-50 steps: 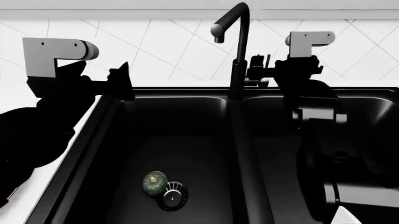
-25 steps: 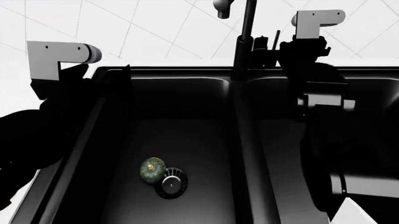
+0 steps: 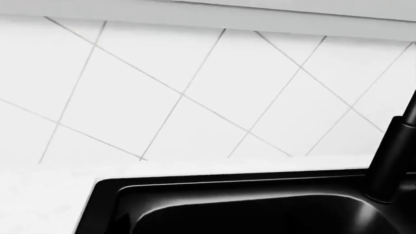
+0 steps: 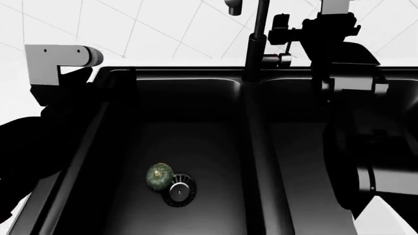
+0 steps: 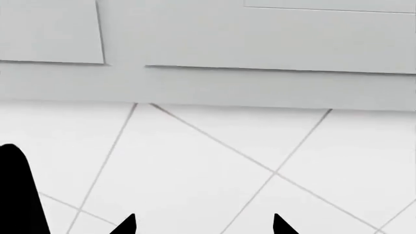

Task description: Pick the squash from the counter and place it in the sink. Then turn on the sink faucet.

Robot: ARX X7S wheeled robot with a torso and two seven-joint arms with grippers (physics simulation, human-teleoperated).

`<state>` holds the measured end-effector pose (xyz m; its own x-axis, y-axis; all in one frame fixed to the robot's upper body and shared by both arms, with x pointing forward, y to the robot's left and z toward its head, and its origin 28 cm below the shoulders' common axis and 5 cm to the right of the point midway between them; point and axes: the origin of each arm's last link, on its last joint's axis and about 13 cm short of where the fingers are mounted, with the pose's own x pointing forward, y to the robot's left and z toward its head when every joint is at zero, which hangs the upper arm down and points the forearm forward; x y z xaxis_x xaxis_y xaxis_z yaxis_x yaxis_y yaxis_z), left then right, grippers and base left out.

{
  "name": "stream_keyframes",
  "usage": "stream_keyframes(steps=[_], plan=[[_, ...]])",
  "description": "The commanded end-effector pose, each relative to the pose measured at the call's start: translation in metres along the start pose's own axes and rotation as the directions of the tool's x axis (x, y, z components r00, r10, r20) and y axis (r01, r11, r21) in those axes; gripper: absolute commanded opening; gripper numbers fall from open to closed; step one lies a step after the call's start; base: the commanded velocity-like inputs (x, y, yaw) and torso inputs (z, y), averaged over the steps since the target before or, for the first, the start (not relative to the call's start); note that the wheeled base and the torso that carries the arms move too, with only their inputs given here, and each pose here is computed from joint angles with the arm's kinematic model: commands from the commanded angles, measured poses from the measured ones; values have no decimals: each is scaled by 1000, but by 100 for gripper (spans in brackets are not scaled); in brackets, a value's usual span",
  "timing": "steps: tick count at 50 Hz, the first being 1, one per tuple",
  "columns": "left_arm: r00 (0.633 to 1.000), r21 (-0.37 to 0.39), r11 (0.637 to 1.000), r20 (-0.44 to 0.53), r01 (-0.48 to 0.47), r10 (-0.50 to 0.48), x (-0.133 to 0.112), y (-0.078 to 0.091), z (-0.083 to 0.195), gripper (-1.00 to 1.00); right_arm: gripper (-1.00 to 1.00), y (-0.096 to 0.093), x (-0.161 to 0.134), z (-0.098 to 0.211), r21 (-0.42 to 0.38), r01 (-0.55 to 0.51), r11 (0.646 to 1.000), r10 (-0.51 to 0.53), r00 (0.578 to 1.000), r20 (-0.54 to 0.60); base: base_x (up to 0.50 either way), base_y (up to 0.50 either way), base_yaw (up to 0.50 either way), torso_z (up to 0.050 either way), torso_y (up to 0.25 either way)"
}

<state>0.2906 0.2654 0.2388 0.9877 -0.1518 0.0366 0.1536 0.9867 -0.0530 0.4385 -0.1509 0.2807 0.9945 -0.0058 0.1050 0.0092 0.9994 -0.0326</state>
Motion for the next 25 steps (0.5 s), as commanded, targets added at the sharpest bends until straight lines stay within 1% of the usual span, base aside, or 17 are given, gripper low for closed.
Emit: stream_keyframes(steps=[1,8,16,25], plan=[[1000,-13,1000,9,2,-2,-1,1,1,100,100,0,0,1,2,1,1000,-1,1000,-3,0,0,0,0,0],[1000,-17,1000,14,9,-8,0,0,0,100,100,0,-1,-5,4,-1,1000,1,1000,-16,0,0,0,0,0],[1000,-22,1000,12,6,-5,-1,2,-3,100,100,1,-3,-24,14,-3,1000,4,999,-49,0,0,0,0,0],[1000,-24,1000,8,6,-6,0,2,-6,100,100,2,-5,-37,24,-3,1000,4,997,-71,0,0,0,0,0]])
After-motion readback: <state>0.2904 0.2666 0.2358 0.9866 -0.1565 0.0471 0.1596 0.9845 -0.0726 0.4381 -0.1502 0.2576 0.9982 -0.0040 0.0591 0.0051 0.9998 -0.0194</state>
